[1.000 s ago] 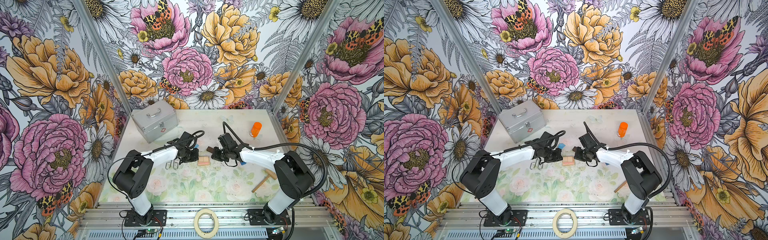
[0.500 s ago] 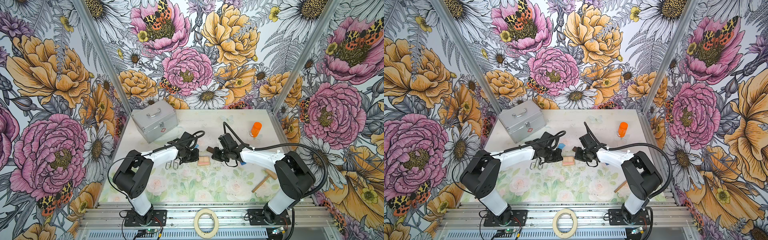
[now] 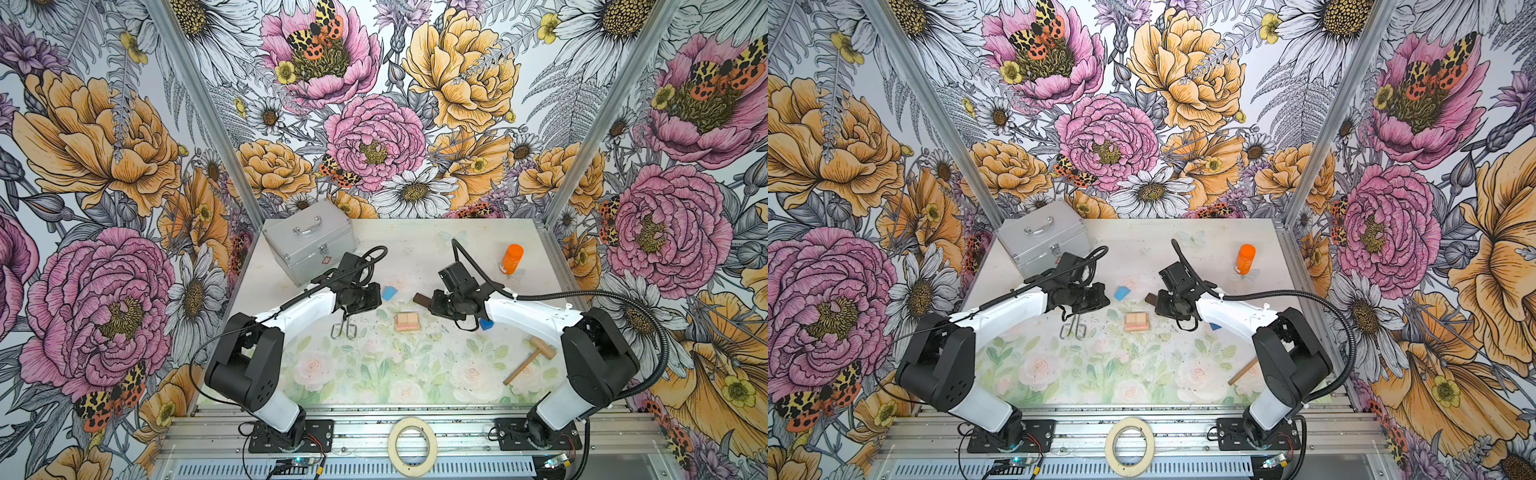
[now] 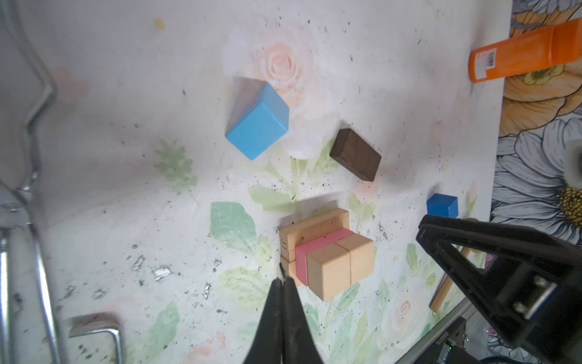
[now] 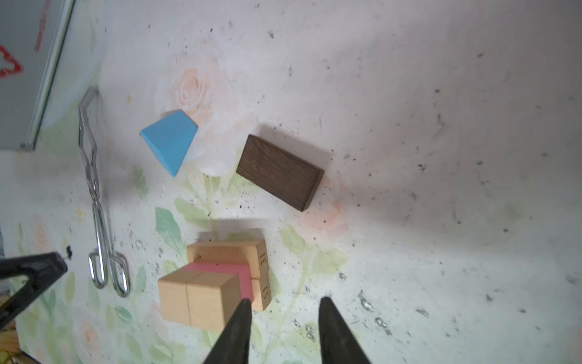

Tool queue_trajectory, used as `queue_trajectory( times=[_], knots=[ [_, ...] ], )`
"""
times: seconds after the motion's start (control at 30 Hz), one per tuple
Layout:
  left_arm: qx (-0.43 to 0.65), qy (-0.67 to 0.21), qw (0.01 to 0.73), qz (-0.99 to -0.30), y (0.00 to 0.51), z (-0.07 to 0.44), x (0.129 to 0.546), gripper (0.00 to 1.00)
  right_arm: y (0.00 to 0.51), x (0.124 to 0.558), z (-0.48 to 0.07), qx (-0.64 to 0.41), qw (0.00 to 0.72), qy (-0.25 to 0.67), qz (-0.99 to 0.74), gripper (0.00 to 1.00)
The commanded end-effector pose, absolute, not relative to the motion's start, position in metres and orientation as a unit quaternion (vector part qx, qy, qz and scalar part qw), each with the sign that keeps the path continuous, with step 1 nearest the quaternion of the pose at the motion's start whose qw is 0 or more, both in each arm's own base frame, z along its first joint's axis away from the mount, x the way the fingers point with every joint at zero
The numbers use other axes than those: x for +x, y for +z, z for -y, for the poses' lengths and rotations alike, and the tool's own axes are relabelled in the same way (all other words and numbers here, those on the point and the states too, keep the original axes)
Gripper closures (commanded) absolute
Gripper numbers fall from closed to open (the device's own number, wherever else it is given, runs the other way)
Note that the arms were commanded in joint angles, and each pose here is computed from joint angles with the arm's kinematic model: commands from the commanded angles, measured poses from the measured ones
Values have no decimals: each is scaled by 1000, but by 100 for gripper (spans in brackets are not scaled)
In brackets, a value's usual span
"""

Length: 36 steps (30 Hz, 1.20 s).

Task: Build the wood block tower
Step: 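Move the right gripper over the dark brown block while the left gripper rises away, then lower the right gripper around the dark brown block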

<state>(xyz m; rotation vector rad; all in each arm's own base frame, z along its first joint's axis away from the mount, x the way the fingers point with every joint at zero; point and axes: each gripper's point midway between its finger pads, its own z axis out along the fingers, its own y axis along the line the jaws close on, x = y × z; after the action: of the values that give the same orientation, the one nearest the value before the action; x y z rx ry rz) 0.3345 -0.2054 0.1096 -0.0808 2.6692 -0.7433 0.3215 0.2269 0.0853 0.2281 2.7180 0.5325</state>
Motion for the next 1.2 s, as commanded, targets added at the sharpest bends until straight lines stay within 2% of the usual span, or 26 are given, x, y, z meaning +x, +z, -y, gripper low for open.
queue_trajectory(
  times=[0.0,0.1,0.3,0.63,1.17],
  knots=[
    [-14,-260,234,-937,149,191,347,100,94,332,-221,111,199,142,-963,41],
    [-14,-266,258,-929,171,182,350,100,89,339,-224,127,197,109,-966,29],
    [-24,-271,288,-918,193,168,350,100,65,358,-237,159,187,73,-967,19],
    [-27,-253,310,-916,199,157,347,100,47,374,-233,236,197,48,-951,17],
    [-34,-247,306,-919,193,152,350,100,35,389,-254,234,168,75,-955,16]
  ],
)
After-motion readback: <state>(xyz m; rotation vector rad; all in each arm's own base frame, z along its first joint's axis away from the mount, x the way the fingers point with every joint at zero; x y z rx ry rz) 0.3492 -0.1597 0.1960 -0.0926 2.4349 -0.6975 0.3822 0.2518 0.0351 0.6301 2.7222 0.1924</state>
